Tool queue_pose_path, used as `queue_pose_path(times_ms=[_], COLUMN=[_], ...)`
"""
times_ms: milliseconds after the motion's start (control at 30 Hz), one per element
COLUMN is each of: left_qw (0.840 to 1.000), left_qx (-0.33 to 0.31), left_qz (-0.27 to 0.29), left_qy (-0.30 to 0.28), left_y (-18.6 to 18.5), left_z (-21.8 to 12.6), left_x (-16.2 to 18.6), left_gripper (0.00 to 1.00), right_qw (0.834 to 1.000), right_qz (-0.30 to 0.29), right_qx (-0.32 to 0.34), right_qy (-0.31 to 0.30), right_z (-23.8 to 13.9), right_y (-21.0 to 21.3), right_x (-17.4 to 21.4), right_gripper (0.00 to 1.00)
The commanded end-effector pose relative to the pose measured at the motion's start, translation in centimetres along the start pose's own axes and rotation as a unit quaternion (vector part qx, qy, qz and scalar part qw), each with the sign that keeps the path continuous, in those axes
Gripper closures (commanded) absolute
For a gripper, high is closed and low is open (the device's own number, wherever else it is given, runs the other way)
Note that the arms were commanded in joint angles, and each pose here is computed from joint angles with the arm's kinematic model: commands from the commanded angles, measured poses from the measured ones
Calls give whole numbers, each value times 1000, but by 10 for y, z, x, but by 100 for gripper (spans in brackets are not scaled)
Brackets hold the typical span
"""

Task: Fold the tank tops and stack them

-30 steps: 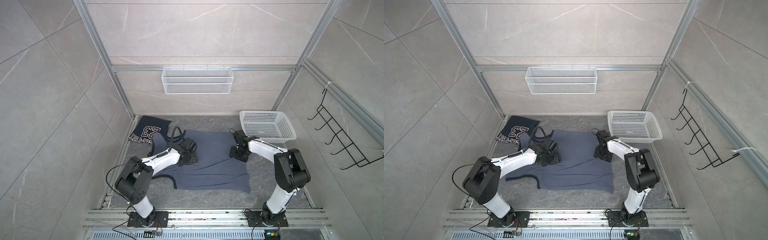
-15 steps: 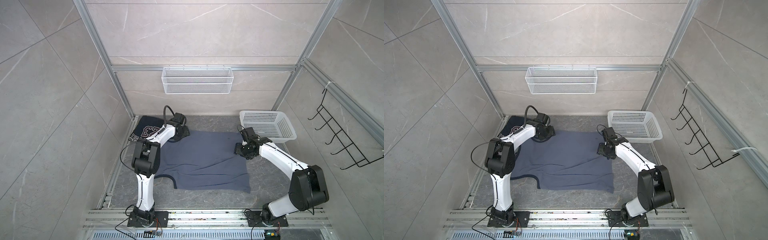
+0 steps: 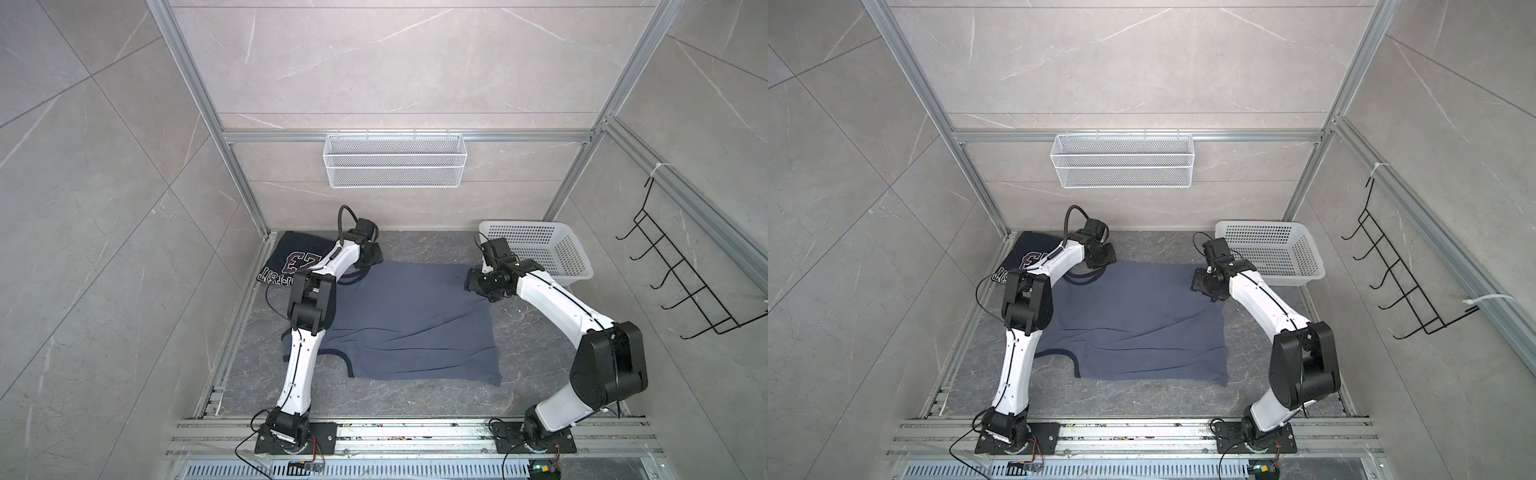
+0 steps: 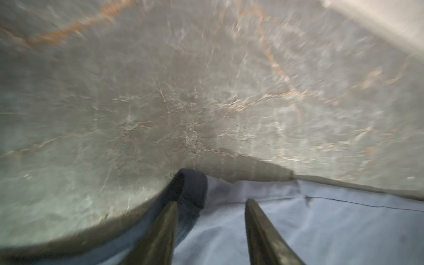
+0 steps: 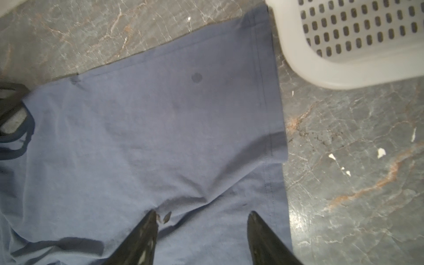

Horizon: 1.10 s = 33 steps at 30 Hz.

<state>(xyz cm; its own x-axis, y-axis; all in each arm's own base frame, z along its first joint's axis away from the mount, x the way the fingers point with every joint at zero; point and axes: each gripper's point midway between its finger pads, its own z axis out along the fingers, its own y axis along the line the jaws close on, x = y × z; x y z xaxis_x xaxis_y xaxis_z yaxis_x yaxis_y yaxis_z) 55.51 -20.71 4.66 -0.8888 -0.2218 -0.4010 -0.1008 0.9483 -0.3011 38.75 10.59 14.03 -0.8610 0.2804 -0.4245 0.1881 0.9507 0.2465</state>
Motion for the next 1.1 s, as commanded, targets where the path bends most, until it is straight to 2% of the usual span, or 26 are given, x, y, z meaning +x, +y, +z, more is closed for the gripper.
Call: queue_pose_path(times_ms=[0, 300, 533, 667, 800, 967, 1067], left_qw=[1000, 999, 999, 999, 996, 988, 987], left_qx=[-6, -22, -12, -16, -35, -66, -76], left_qz=[13, 12, 12, 9, -4, -38, -35], left_qy=[-1, -28, -29, -40, -80, -134, -135], left_y=[-1, 8, 10, 14, 24, 52, 60], left_z=[-2, 3, 13, 10, -11, -55, -62], left_x=[-6, -18, -24, -29, -41, -51, -49], left_gripper=[54, 72, 78, 90, 100, 100, 100], right_qw=[1000, 1000, 1000, 1000, 999, 999, 998], right_qz=[-9, -15, -12, -12, -17, -31, -35], right_qx=[2, 8, 15, 24, 28, 36, 41], right_qy=[6, 14, 19, 16, 11, 21, 19], right_z=[3, 23, 42, 48, 55, 77, 91], right_y=[3, 8, 12, 13, 17, 23, 27], right_x=[-4, -13, -23, -30, -42, -55, -66], right_gripper=[36, 37, 37, 37, 37, 37, 37])
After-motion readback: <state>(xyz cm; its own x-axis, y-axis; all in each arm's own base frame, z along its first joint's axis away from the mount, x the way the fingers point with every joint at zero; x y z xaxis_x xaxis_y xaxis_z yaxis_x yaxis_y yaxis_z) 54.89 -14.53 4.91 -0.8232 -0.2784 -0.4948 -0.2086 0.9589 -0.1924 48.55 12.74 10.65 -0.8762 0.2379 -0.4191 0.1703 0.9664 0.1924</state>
